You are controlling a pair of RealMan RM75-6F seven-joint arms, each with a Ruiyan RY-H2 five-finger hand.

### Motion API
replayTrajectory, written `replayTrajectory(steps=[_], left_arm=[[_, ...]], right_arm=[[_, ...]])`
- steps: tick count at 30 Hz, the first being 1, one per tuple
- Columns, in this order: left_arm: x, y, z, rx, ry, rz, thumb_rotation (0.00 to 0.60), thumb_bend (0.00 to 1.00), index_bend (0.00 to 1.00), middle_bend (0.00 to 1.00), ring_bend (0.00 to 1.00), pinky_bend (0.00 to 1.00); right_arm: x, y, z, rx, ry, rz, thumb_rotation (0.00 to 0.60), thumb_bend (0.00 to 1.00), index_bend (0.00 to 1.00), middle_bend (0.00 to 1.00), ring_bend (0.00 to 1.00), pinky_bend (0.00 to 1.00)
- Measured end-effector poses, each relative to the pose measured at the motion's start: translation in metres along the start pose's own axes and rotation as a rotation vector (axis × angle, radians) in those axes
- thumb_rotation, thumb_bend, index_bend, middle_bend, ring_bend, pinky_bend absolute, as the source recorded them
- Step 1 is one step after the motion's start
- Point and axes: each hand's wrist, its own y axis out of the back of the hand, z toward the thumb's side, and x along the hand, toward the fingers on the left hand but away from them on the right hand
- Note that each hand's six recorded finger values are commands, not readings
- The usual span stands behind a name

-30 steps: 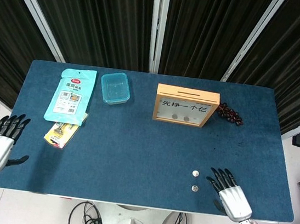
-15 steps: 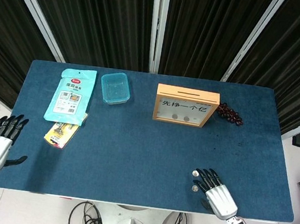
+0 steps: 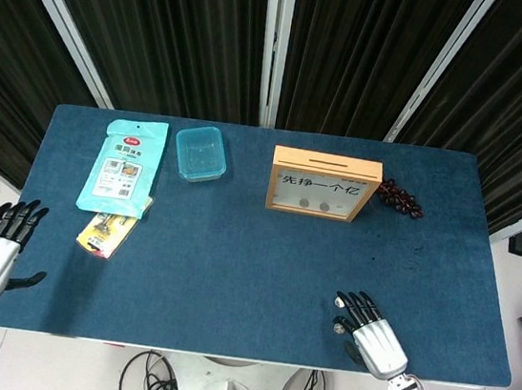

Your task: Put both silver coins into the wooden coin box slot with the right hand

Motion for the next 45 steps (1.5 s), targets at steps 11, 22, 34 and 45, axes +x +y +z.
replayTrajectory(steps=[11, 22, 34, 45], left_arm=[[-0.0003, -0.0008, -0.0004, -0.002, 0.000, -0.003, 0.600, 0.05, 0.00, 0.00, 0.00, 0.00], [0.0008, -0.0006, -0.0001, -0.002, -0.003, -0.005, 0.600, 0.05, 0.00, 0.00, 0.00, 0.00], [0.0015, -0.0005, -0.0013, -0.004, -0.006, -0.006, 0.600, 0.05, 0.00, 0.00, 0.00, 0.00], [0.0007, -0.0022, -0.0029, -0.006, -0.006, -0.010, 0.600, 0.05, 0.00, 0.00, 0.00, 0.00]], right_arm=[[0.0004, -0.0006, -0.0030, 0.000, -0.016, 0.003, 0.600, 0.29, 0.37, 0.01, 0.00, 0.00], [-0.0014, -0.0018, -0.0032, 0.002, -0.017, 0.013, 0.600, 0.29, 0.40, 0.01, 0.00, 0.00], [-0.0041, -0.0023, -0.0036, 0.006, -0.022, 0.014, 0.600, 0.29, 0.41, 0.01, 0.00, 0.00], [-0.0053, -0.0037, -0.0031, 0.006, -0.023, 0.019, 0.600, 0.29, 0.41, 0.01, 0.00, 0.00]])
